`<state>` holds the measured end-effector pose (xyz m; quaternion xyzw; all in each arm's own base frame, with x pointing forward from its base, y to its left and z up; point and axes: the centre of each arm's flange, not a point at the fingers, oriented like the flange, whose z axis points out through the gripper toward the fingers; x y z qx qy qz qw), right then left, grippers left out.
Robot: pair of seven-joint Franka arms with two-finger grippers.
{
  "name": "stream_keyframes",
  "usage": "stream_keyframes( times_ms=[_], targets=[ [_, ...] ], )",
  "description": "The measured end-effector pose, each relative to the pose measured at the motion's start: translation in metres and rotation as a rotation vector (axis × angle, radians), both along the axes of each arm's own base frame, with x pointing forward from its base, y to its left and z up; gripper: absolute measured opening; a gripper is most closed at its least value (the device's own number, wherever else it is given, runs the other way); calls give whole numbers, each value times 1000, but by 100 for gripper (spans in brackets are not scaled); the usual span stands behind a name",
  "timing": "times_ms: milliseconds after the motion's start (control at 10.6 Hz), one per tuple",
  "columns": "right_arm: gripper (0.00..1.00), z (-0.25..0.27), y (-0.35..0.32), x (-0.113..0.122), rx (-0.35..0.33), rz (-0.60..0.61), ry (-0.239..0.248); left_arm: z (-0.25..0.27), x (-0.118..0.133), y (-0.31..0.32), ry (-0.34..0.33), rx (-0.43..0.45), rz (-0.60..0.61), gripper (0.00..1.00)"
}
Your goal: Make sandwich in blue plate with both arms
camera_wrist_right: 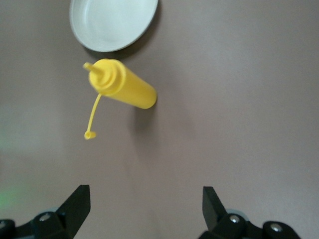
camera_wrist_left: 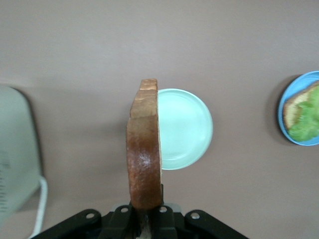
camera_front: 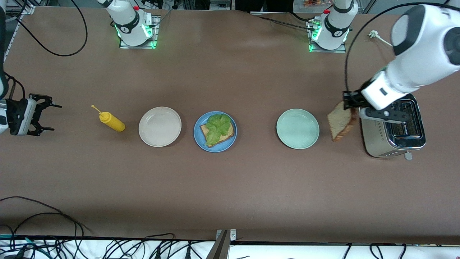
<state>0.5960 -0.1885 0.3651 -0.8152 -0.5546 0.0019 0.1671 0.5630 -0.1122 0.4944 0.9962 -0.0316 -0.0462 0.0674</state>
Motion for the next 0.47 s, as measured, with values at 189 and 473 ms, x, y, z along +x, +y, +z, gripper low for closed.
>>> stream_keyframes(
  times_ms=[189, 473],
  targets=[
    [100, 1, 20, 9, -84, -167, 41, -17, -4, -42, 67, -99, 29, 10],
    [100, 7, 62, 19, -252, -413, 114, -45, 7, -73, 108, -268, 84, 10]
  ],
)
